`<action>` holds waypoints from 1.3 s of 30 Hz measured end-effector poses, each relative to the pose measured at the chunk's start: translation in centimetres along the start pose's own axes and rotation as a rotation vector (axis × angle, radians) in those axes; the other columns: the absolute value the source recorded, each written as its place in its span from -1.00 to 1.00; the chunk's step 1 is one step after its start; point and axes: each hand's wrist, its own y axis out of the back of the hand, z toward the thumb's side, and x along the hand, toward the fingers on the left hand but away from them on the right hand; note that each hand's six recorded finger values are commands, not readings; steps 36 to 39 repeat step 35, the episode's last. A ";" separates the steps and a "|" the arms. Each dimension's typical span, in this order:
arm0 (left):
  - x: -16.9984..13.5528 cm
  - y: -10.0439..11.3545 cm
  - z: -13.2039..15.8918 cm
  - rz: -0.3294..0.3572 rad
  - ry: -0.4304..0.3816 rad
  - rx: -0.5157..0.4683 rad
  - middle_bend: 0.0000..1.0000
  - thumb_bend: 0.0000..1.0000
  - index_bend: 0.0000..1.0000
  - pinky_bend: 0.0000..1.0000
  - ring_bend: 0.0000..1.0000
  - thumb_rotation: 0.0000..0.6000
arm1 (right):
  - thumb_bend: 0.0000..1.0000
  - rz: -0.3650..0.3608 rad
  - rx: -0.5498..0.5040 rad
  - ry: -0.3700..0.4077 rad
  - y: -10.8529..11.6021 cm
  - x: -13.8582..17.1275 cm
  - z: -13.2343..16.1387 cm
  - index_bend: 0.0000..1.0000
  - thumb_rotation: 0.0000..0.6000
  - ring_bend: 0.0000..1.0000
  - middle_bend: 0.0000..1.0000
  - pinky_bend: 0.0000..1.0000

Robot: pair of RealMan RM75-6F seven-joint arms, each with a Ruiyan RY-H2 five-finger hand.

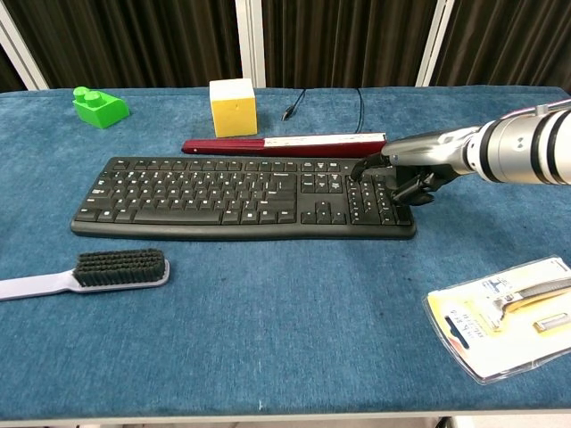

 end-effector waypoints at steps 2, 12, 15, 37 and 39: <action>0.0 0.0 0.0 0.000 0.001 0.001 -0.93 -0.68 -0.82 -1.00 -1.00 1.00 | 1.00 0.006 0.002 0.000 -0.1 -0.1 0.1 -0.68 0.12 1.00 0.85 1.00; 0.0 0.2 -0.1 0.004 0.003 0.002 -0.93 -0.68 -0.82 -1.00 -1.00 1.00 | 0.91 -0.118 0.009 -0.022 2.8 2.4 -1.0 -0.78 0.10 0.98 0.85 0.97; 0.1 0.2 -0.1 0.006 0.001 -0.001 -0.93 -0.68 -0.82 -1.00 -1.00 1.00 | 0.07 -0.204 0.020 -0.051 4.2 4.3 -2.3 -0.97 0.10 0.48 0.43 0.50; 1.1 0.0 0.5 0.021 -0.023 -0.026 -0.93 -0.68 -0.82 -1.00 -1.00 1.00 | -0.76 -0.625 -0.146 -0.362 -1.6 24.8 -14.0 -1.00 0.07 -1.00 -1.00 -1.00; 1.1 0.0 0.5 0.021 -0.023 -0.026 -0.93 -0.68 -0.82 -1.00 -1.00 1.00 | -0.76 -0.625 -0.146 -0.362 -1.6 24.8 -14.0 -1.00 0.07 -1.00 -1.00 -1.00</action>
